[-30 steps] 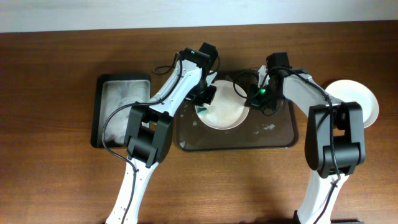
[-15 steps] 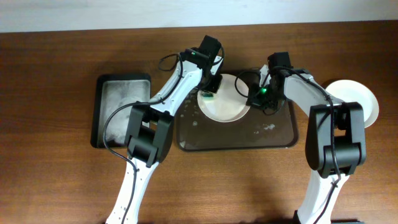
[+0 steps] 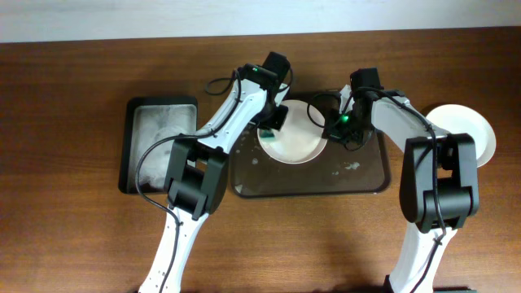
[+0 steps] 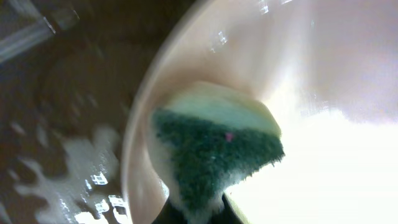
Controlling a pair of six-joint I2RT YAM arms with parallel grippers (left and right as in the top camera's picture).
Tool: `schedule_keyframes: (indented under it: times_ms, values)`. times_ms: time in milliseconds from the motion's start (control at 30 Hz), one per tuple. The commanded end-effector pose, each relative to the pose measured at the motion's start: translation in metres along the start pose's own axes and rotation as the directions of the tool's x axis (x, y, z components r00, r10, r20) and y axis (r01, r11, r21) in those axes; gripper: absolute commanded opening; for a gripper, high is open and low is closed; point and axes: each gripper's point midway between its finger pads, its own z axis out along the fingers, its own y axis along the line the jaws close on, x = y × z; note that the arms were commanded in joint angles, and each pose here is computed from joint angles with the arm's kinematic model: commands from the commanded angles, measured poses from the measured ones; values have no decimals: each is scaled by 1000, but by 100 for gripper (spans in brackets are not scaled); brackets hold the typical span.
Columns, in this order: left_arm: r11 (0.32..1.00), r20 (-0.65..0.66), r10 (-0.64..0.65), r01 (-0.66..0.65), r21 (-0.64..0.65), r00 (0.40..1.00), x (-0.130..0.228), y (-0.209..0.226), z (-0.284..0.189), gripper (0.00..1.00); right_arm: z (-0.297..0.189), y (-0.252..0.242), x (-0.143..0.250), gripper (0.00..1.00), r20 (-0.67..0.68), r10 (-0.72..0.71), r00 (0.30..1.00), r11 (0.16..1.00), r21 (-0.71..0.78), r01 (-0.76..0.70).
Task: Clean dirty plates on tray and stack at the side
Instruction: 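Continue scrubbing the plate with the sponge in circular strokes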
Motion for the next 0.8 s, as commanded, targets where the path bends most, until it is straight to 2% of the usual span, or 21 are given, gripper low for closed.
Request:
schedule_keyframes:
  times_ms: [0, 100, 167, 333, 467, 600, 700, 767]
  values:
    - [1000, -175, 22, -22, 5, 984, 43, -18, 28, 1, 4, -9, 2, 4, -8, 3, 1000, 1000, 29, -3]
    - [998, -217, 63, -57, 31, 974, 55, -33, 27, 1, 4, -9, 2, 4, -8, 3, 1000, 1000, 29, -3]
    - [985, -213, 134, -106, 136, 968, 57, -53, 26, 1, 4, -9, 2, 4, -8, 3, 1000, 1000, 29, -3]
    - [971, -153, 119, -83, 223, 981, 43, -62, 25, 1, 4, -9, 2, 4, -8, 3, 1000, 1000, 29, -3]
    - [977, -100, -20, 41, 211, 995, 20, -38, 26, 1, 4, -9, 2, 4, -8, 3, 1000, 1000, 29, -3]
    - [960, -39, -192, 196, 200, 981, -3, -2, 25, 1, 4, -9, 2, 4, -8, 3, 1000, 1000, 29, -3]
    - [954, -6, -278, 277, 115, 961, -9, 29, 26, 1, 4, -9, 2, 4, -8, 3, 1000, 1000, 29, -3]
    - [953, -13, -292, 292, 88, 956, -6, 38, 26, 1, 4, -9, 2, 4, -8, 3, 1000, 1000, 30, -3]
